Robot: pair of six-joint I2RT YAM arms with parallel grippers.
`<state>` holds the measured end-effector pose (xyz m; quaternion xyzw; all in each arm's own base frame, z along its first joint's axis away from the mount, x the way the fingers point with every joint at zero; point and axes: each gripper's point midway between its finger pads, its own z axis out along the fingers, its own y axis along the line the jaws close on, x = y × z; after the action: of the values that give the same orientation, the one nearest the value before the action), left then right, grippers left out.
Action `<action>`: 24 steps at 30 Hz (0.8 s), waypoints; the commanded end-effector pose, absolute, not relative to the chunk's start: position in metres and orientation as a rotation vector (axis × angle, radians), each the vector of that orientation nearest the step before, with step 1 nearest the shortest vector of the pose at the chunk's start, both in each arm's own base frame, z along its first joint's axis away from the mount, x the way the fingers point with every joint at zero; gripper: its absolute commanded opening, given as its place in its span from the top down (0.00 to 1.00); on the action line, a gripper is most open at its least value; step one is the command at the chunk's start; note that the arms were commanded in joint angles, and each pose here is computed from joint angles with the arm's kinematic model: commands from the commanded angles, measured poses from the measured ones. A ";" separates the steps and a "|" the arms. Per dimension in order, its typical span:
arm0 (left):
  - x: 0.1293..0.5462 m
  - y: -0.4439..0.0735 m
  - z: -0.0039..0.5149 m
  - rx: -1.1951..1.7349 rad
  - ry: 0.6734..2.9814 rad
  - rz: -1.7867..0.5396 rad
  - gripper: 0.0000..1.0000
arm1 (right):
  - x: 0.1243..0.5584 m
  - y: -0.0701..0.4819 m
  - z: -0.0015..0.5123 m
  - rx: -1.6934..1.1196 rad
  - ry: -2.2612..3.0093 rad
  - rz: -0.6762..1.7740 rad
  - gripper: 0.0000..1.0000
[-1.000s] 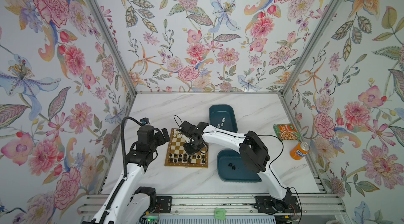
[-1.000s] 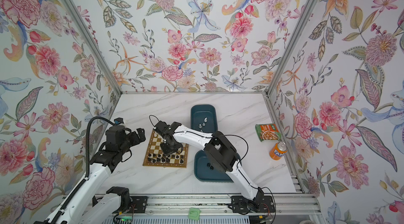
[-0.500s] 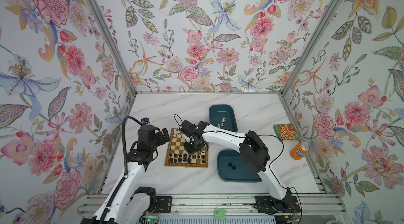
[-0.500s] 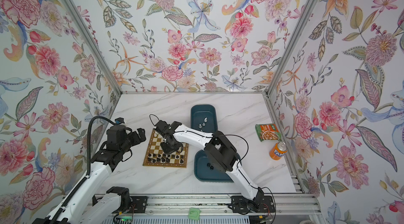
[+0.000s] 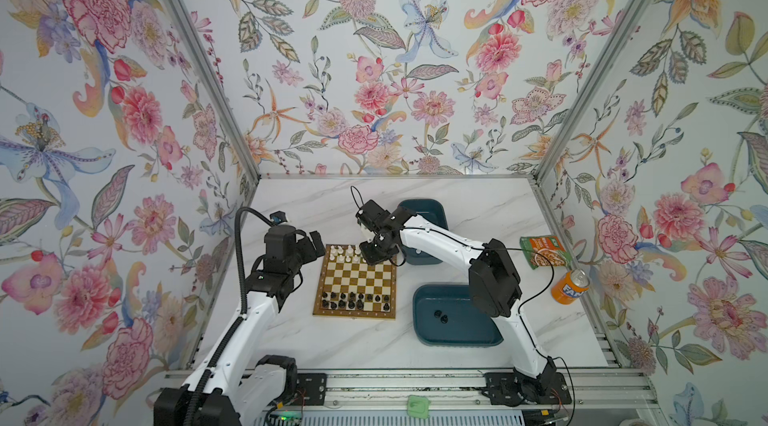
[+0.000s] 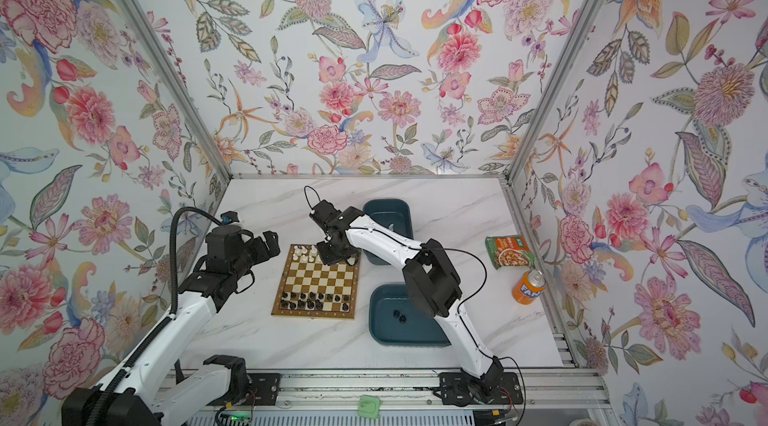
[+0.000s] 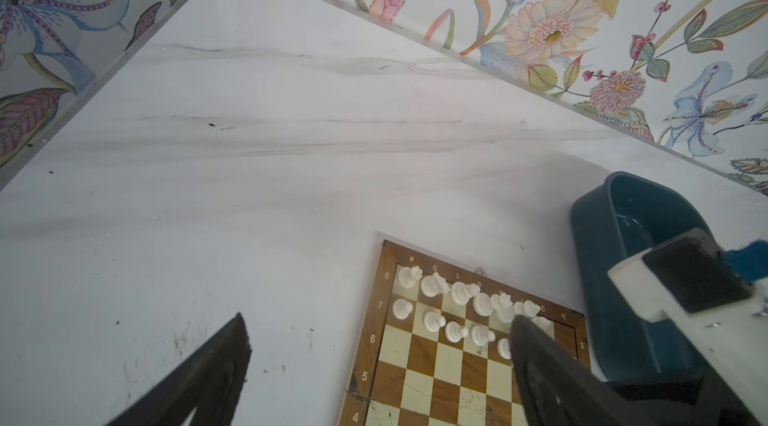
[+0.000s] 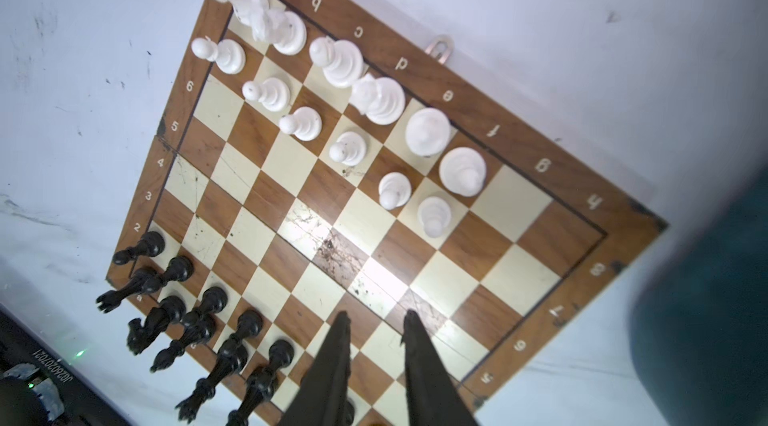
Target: Set up the chess pieces on the board
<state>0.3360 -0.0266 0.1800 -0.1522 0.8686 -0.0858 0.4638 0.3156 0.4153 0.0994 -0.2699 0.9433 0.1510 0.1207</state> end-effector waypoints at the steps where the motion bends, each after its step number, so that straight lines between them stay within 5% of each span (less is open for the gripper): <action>1: 0.346 -0.035 0.197 -0.373 2.076 -0.279 0.01 | 0.309 0.392 0.156 -0.789 2.679 0.435 0.72; 13: 0.341 -0.144 0.218 -0.054 2.076 -0.285 0.01 | 0.265 0.267 0.180 -0.615 2.737 0.302 0.48; 19: 0.332 -0.200 0.240 0.061 2.058 -0.305 0.02 | 0.234 0.218 0.175 -0.531 2.761 0.296 0.48; 24: 0.311 -0.240 0.237 0.105 2.065 -0.348 0.02 | 0.206 0.187 0.158 -0.486 2.790 0.287 0.59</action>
<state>0.3170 -0.2321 0.2383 0.0516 0.8502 -0.1602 0.4988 0.2183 0.2028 0.1690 -0.1829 0.9638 0.1097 0.1600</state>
